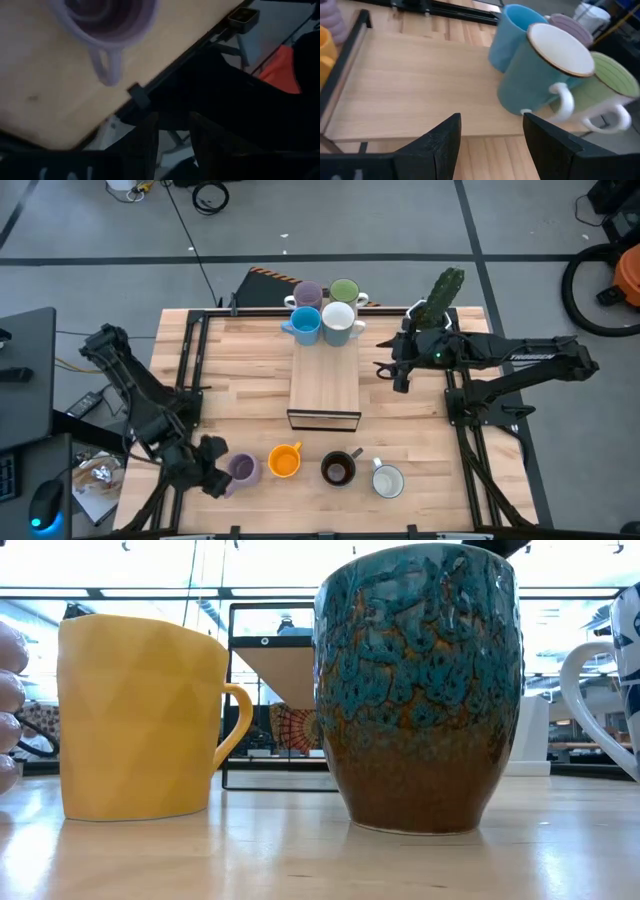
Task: Place coffee mugs
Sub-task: Put the purple mug on the shelf
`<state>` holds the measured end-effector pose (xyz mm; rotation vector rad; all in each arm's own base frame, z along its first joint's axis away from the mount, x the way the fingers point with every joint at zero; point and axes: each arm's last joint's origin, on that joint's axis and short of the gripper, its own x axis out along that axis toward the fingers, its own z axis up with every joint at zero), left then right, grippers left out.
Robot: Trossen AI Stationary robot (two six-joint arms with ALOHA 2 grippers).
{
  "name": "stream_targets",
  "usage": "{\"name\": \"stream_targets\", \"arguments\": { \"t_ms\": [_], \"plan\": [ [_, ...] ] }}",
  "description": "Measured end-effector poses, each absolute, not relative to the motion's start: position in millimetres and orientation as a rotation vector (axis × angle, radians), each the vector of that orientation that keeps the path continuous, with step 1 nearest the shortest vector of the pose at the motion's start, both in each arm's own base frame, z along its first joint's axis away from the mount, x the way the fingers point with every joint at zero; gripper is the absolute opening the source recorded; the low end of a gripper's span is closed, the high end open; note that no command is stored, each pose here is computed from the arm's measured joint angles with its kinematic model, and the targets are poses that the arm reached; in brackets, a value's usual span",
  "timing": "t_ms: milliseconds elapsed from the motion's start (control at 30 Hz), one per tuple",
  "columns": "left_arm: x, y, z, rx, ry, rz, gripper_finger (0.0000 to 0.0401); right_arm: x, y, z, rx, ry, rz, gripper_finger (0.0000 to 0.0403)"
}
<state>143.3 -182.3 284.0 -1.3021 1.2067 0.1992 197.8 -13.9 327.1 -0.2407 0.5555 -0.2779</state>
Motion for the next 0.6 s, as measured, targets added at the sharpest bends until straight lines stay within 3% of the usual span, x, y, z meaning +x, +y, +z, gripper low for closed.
{"name": "stream_targets", "arguments": {
  "t_ms": [300, 600],
  "plan": [
    [165, -222, 285, -1.284, 1.179, 0.246, 0.0114, 198, -12, 325, -0.237, 0.55, -0.204, 0.0219],
    [180, -253, 288, -1.144, 1.21, 0.427, 0.0114, 198, -11, 326, -0.229, 0.546, -0.177, 0.0219]
  ]
}}
